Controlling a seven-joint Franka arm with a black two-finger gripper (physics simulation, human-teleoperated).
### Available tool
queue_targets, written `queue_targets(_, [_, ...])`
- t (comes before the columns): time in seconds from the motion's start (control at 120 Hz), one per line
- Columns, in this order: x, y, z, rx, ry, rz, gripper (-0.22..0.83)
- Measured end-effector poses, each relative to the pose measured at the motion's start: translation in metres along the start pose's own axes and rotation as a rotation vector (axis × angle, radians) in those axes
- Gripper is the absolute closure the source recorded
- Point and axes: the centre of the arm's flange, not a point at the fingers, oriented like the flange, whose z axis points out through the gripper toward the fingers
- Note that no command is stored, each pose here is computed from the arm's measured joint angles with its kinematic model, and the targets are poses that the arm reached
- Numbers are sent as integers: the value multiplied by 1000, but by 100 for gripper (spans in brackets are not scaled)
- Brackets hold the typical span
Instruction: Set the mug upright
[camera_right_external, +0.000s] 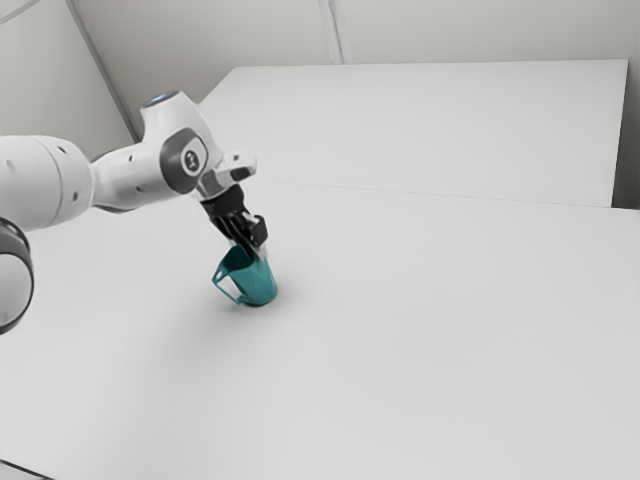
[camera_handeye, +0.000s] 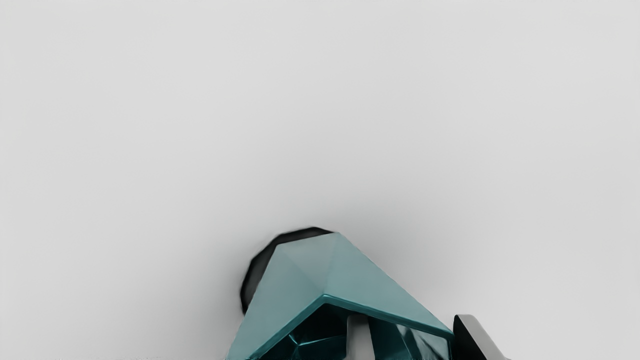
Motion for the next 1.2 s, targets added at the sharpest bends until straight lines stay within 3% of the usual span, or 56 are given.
queue_targets(0.233, [5, 7, -44, 38, 34, 13, 45])
queue_targets(0.45, [10, 21, -99, 120, 58, 59, 21])
queue_targets(0.608, [12, 29, -135, 177, 70, 79, 11])
queue_targets(1.2, [-33, 48, -261, 320, 80, -12, 2])
